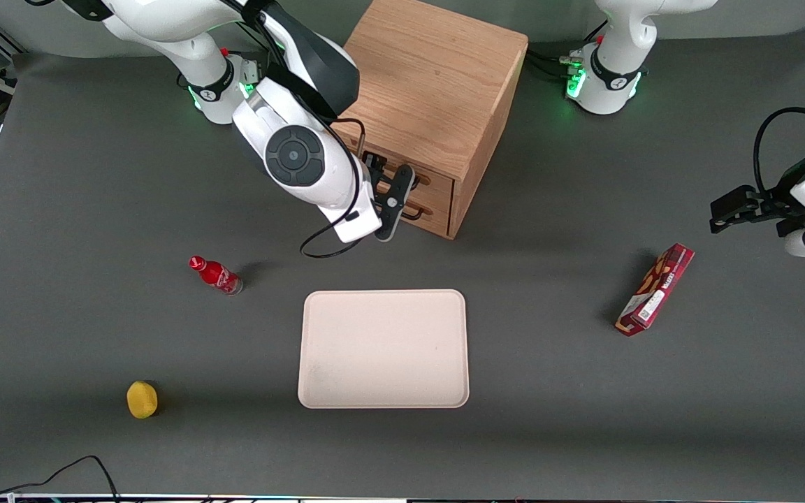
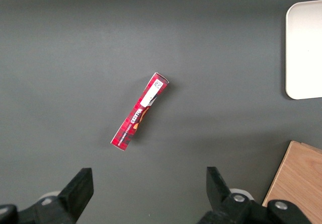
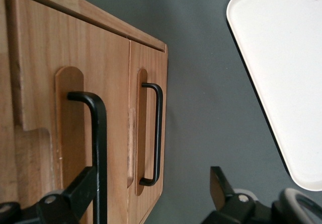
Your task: Open upper drawer
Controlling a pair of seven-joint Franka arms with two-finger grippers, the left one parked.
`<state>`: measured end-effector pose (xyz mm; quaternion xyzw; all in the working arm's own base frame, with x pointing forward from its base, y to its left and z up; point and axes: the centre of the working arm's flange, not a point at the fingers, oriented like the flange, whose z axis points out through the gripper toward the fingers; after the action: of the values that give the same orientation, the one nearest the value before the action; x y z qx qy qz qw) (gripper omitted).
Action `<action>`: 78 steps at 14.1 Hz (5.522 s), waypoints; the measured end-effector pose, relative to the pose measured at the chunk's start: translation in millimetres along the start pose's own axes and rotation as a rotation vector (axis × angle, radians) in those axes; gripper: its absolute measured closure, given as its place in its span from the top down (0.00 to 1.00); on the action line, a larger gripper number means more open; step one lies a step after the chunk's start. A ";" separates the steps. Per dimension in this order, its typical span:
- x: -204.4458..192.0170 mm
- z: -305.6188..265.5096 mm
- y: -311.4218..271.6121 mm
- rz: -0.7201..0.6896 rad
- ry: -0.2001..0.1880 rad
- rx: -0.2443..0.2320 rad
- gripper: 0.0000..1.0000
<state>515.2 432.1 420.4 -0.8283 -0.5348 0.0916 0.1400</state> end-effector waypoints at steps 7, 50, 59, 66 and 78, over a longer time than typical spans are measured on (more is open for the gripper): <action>-0.5 9.5 -3.0 -0.003 -0.017 0.009 1.00; -11.9 31.2 28.4 0.026 0.006 -0.051 1.00; -20.7 14.1 55.6 0.049 0.027 -0.102 1.00; -24.0 2.6 77.0 0.077 0.054 -0.108 1.00; -27.0 -3.5 100.8 0.095 0.056 -0.146 1.00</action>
<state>591.9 367.8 390.5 -0.8631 -0.4958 0.0358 0.0897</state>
